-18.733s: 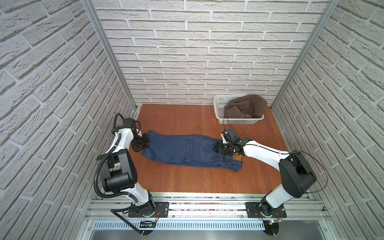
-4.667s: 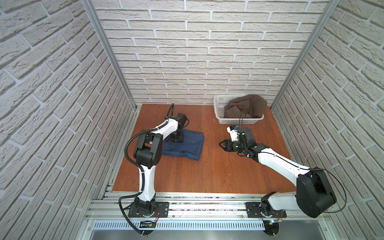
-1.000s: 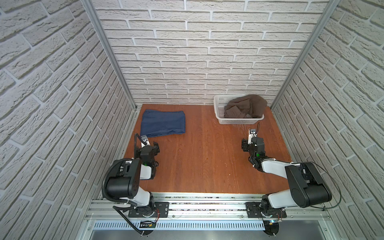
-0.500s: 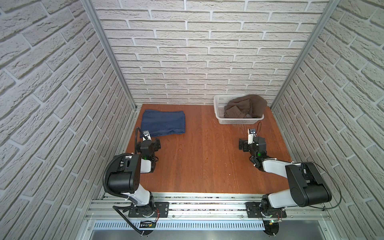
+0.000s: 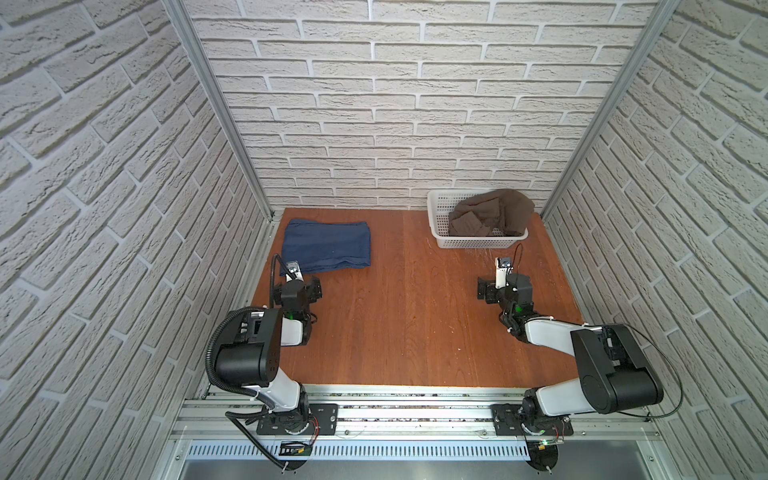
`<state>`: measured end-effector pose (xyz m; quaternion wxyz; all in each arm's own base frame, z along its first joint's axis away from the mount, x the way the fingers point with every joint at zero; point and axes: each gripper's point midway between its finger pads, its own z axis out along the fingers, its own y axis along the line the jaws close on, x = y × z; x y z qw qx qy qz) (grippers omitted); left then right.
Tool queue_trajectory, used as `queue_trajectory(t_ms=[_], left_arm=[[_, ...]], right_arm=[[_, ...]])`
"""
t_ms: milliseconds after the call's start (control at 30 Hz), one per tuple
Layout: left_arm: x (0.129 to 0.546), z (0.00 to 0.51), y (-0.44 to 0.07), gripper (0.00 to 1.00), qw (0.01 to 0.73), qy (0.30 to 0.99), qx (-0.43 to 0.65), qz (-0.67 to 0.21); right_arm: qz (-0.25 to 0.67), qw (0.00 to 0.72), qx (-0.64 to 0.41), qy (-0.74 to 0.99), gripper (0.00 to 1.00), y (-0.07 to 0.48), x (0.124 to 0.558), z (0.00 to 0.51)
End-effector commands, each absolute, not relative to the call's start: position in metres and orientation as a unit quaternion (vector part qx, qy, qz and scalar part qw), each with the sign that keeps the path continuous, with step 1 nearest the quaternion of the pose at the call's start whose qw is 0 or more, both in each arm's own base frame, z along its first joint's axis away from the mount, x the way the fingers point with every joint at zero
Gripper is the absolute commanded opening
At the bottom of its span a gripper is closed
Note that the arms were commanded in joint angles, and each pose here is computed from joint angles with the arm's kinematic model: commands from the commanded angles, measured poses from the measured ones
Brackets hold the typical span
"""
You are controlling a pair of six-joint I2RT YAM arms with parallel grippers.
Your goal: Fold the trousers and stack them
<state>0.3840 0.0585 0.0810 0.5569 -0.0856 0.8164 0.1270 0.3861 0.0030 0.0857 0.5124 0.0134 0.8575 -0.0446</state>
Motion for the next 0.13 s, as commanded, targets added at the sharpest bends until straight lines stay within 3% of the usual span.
queue_trajectory(t_ms=[0,100], left_arm=[[0.3883,0.092,0.06,0.98,0.574,0.804,-0.089,0.125],[0.3883,0.0923,0.0597,0.98,0.575,0.804,-0.089,0.124]], right_arm=[[-0.041,0.535,0.014,0.844,1.0,0.0034,0.3916,0.0999],[-0.041,0.534,0.014,0.844,1.0,0.0032,0.3915,0.0996]])
